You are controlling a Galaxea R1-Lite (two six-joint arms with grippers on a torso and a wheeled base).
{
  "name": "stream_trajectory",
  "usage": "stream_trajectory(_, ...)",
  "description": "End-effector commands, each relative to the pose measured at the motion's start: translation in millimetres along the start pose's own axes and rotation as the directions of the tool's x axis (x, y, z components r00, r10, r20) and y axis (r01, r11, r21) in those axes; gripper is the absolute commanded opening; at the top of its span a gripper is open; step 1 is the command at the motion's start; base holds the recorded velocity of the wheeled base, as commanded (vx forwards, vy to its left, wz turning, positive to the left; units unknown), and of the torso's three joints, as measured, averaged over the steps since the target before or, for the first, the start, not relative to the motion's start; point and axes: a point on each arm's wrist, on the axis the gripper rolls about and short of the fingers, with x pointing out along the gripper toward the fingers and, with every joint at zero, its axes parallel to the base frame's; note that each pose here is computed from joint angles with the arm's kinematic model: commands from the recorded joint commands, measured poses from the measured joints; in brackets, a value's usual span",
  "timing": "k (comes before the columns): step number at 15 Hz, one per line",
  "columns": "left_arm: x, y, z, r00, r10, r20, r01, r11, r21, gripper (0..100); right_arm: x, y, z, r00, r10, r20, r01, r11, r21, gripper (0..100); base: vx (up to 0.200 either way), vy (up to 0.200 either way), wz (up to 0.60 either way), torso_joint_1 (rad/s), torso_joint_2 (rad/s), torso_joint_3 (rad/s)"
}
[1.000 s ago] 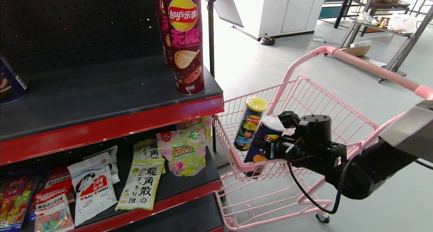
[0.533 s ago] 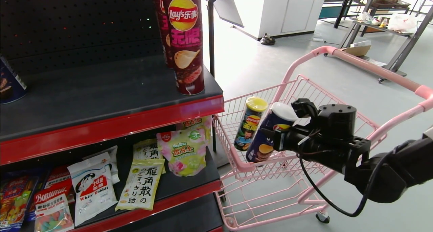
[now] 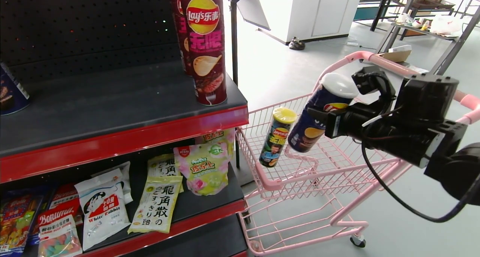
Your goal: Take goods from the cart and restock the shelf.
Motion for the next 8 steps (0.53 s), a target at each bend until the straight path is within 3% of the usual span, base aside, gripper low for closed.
stream_trajectory(1,0.1,0.0,-0.2,1.0,0.0,-0.002,0.0,1.0,0.0,100,-49.0,-2.4,57.9,0.995,-0.031,0.091,0.033,0.999,-0.016,0,0.0,0.0,0.0,0.0,0.0,0.0)
stream_trajectory(4,0.0,0.0,0.2,1.0,0.0,0.0,0.0,1.0,-0.001,100,-122.9,-2.9,71.9,0.988,-0.144,0.05,0.146,0.988,-0.047,0,0.0,0.0,0.0,0.0,0.0,0.0)
stream_trajectory(5,0.0,0.0,0.2,1.0,0.0,0.0,0.0,1.0,-0.001,100,-152.2,-4.4,70.3,0.969,-0.246,0.025,0.247,0.966,-0.078,0,0.0,0.0,0.0,0.0,0.0,0.0)
stream_trajectory(8,0.0,-0.1,0.2,1.0,-0.006,0.0,0.006,1.0,-0.001,100,-239.2,-3.6,26.9,0.942,-0.326,-0.083,0.313,0.939,-0.14,0,0.0,0.0,0.0,0.0,0.0,0.0)
